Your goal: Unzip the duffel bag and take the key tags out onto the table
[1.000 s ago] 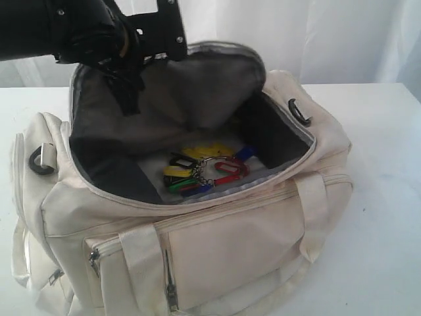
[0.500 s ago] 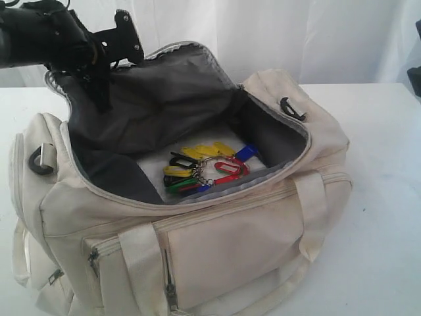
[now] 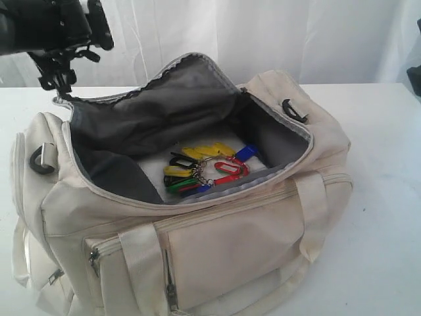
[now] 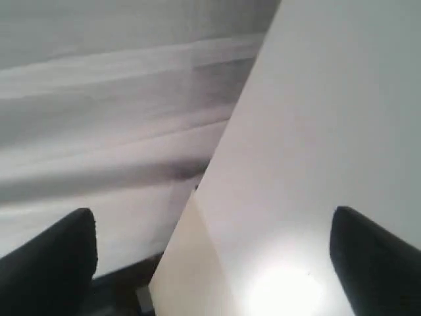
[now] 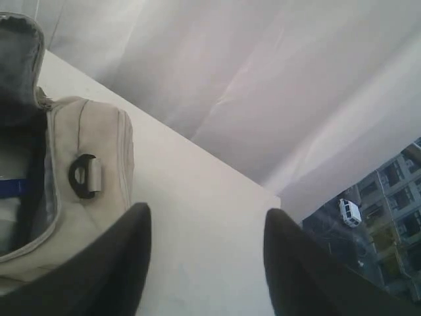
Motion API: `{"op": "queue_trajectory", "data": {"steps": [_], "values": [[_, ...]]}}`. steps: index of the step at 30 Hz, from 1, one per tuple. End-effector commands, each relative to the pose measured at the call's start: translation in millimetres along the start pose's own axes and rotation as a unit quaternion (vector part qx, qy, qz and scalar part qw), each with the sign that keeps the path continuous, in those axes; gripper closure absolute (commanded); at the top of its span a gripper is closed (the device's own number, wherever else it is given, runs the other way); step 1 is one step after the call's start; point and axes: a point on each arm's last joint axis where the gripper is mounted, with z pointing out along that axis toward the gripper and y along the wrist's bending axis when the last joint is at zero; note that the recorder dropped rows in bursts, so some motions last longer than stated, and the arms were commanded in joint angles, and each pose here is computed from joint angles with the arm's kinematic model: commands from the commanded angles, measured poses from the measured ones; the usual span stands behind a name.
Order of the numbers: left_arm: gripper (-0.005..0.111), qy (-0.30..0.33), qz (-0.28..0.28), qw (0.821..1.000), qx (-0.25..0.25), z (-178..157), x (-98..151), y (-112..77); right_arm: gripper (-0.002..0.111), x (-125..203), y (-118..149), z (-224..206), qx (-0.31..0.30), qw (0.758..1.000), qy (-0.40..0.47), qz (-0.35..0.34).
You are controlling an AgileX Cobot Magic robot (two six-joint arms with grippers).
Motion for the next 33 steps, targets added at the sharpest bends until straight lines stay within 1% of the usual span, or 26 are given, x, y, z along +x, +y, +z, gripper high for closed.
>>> {"op": "queue_trajectory", "data": {"steps": [1, 2, 3, 4, 5, 6, 7, 8, 9, 10, 11, 12, 13, 14, 15, 17, 19, 22, 24, 25, 26, 28, 29, 30, 32, 33], "values": [[0.029, 0.074, -0.111, 0.988, -0.073, -43, 26, 50.1, 0.059, 0, 0, 1, 0.003, 1.0, -0.004, 0.0], [0.04, 0.117, -0.134, 0.981, -0.076, -56, 42, 60.0, 0.059, 0, 1, 1, 0.002, 1.0, -0.005, -0.001], [0.045, 0.133, -0.143, 0.978, -0.072, -61, 49, 62.3, 0.059, 0, 1, 1, 0.001, 1.0, -0.005, -0.002], [0.062, 0.147, -0.165, 0.975, -0.034, -76, 63, 67.1, 0.059, 0, 3, 1, -0.005, 1.0, -0.015, -0.003], [0.073, 0.135, -0.171, 0.976, 0.0, -85, 68, 69.1, 0.059, 1, 3, 0, -0.01, 1.0, -0.026, -0.004], [0.093, 0.094, -0.171, 0.978, 0.078, -104, 77, 71.3, 0.059, 1, 3, -2, -0.018, 0.999, -0.048, -0.006], [0.106, 0.04, -0.166, 0.975, 0.145, -123, 83, 73.4, 0.059, 1, 1, -7, -0.019, 0.997, -0.069, -0.007], [0.106, -0.002, -0.176, 0.965, 0.195, -140, 89, 74.8, 0.059, 2, -3, -11, -0.015, 0.996, -0.083, -0.009], [0.106, -0.063, -0.202, 0.942, 0.259, -167, 98, 77.9, 0.06, 3, -9, -18, -0.006, 0.995, -0.103, -0.012], [0.106, -0.098, -0.205, 0.93, 0.287, -182, 104, 80.2, 0.063, 4, -12, -23, -0.003, 0.993, -0.118, -0.009], [0.107, -0.153, -0.206, 0.913, 0.316, -206, 117, 85.7, 0.069, 9, -15, -27, -0.001, 0.991, -0.134, -0.001], [0.107, -0.178, -0.208, 0.905, 0.326, -219, 126, 89.1, 0.074, 12, -15, -29, 0.0, 0.99, -0.143, 0.005], [0.107, -0.201, -0.218, 0.897, 0.329, -234, 140, 93.7, 0.084, 17, -13, -29, -0.001, 0.988, -0.153, 0.005], [0.107, -0.214, -0.226, 0.894, 0.322, -244, 152, 95.5, 0.091, 18, -13, -29, -0.003, 0.987, -0.158, 0.011], [0.107, -0.224, -0.231, 0.893, 0.314, -250, 164, 93.2, 0.099, 17, -12, -29, -0.005, 0.987, -0.159, 0.011], [0.107, -0.229, -0.24, 0.891, 0.311, -256, 180, 85.6, 0.108, 16, -8, -24, -0.008, 0.989, -0.151, 0.007], [0.107, -0.233, -0.248, 0.888, 0.308, -261, 194, 76.8, 0.108, 14, -2, -17, -0.013, 0.991, -0.136, 0.0], [0.107, -0.239, -0.262, 0.884, 0.305, -260, 209, 56.6, 0.108, 9, 17, 1, -0.046, 0.994, -0.095, 0.006], [0.107, -0.239, -0.274, 0.88, 0.307, -254, 215, 36.7, 0.108, 2, 31, 15, -0.067, 0.995, -0.069, 0.004], [0.107, -0.247, -0.283, 0.876, 0.302, -253, 218, 30.3, 0.108, -1, 36, 20, -0.074, 0.995, -0.059, 0.001], [0.107, -0.247, -0.29, 0.873, 0.303, -247, 218, 17.9, 0.108, -6, 42, 26, -0.085, 0.995, -0.048, -0.004], [0.107, -0.249, -0.301, 0.869, 0.303, -240, 221, 1.1, 0.108, -16, 53, 35, -0.11, 0.993, -0.029, -0.012], [0.107, -0.251, -0.304, 0.868, 0.303, -234, 222, -12.0, 0.108, -21, 59, 41, -0.126, 0.992, -0.016, -0.019], [0.107, -0.254, -0.307, 0.866, 0.302, -231, 224, -20.3, 0.108, -27, 64, 44, -0.139, 0.99, -0.005, -0.027], [0.107, -0.275, -0.322, 0.858, 0.291, -227, 230, -37.6, 0.108, -39, 70, 49, -0.16, 0.986, 0.013, -0.047], [0.107, -0.291, -0.33, 0.853, 0.282, -227, 233, -42.9, 0.108, -44, 72, 53, -0.168, 0.984, 0.026, -0.057]]}}
